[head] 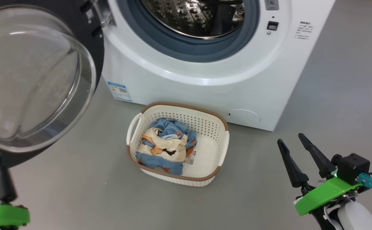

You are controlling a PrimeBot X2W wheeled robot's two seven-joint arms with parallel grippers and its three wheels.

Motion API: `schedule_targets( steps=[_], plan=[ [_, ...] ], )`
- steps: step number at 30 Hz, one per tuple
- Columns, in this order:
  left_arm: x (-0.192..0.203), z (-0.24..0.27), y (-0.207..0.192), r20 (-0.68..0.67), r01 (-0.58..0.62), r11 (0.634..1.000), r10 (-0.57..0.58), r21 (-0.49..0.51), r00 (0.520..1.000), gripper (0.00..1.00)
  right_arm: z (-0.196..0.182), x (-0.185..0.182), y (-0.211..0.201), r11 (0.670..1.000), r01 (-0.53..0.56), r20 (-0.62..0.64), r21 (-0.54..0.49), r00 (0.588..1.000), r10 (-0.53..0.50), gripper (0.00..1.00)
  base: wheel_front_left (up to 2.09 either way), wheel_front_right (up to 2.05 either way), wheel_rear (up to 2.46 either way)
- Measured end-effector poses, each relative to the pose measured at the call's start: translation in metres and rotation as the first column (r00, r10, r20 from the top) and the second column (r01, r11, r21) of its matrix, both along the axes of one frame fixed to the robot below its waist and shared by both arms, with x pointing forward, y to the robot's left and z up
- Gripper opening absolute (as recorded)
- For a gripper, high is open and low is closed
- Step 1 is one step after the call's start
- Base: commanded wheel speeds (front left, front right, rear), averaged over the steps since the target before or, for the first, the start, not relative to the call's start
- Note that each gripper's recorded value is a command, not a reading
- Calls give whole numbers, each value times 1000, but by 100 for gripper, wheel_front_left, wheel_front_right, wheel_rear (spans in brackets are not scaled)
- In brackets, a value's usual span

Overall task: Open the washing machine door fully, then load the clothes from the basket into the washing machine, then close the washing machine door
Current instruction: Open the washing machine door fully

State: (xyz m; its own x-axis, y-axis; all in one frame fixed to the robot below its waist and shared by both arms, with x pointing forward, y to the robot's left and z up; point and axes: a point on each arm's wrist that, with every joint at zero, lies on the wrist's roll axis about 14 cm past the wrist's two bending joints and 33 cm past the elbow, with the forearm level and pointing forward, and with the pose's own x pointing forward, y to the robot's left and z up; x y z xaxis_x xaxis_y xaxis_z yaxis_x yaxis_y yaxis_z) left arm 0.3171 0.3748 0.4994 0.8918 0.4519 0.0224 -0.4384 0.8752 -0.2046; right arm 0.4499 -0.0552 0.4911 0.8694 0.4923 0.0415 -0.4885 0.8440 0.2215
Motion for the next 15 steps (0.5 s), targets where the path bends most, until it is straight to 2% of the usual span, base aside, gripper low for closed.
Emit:
schedule_targets(
  steps=[8,15],
  plan=[
    [19,-3,-43,22,137,990,-136,-37,990,100,9,-4,-21,998,55,18,5,998,-55,100,0,0,0],
    [43,5,-86,64,275,960,-272,-48,960,100,10,-11,-53,990,139,20,2,990,-139,100,0,0,0]
  ],
)
